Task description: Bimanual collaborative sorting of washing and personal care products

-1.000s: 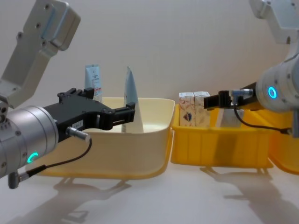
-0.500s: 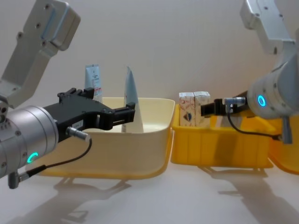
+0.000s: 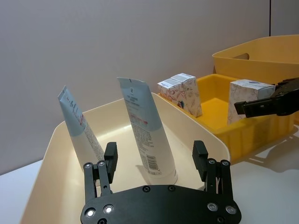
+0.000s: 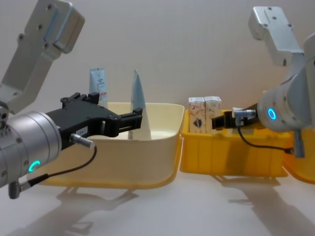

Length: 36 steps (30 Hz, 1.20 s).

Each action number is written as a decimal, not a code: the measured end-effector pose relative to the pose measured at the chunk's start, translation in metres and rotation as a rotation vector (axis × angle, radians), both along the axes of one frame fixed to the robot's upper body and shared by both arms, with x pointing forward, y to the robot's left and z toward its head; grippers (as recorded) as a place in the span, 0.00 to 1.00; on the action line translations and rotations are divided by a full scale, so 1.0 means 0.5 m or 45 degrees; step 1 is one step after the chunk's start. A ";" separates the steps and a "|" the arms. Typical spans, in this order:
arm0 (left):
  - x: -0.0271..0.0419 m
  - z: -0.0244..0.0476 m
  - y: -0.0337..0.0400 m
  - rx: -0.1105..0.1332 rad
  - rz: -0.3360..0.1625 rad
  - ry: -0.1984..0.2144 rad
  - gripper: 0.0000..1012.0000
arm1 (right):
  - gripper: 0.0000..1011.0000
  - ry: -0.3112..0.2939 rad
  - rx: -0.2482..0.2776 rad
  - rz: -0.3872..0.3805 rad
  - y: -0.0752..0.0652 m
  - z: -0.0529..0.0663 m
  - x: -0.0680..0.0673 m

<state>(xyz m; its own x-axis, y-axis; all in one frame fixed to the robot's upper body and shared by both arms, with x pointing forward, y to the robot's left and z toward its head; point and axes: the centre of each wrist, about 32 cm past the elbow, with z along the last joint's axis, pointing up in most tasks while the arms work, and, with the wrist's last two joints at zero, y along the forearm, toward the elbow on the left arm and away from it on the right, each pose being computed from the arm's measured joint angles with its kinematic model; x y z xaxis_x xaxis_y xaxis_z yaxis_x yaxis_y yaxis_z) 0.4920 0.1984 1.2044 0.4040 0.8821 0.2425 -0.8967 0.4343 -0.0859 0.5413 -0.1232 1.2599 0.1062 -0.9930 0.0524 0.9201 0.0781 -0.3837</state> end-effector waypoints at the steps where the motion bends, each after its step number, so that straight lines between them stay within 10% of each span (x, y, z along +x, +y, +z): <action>1: 0.000 0.000 0.000 0.000 0.000 0.000 0.99 | 0.90 0.000 -0.002 0.001 0.000 -0.001 0.000; 17: 0.000 0.000 0.000 0.000 0.000 0.000 0.99 | 0.44 0.004 -0.010 0.006 0.000 -0.005 0.004; 36: 0.000 0.000 0.000 0.000 0.000 0.000 0.99 | 0.44 -0.018 -0.007 0.010 0.000 -0.004 0.004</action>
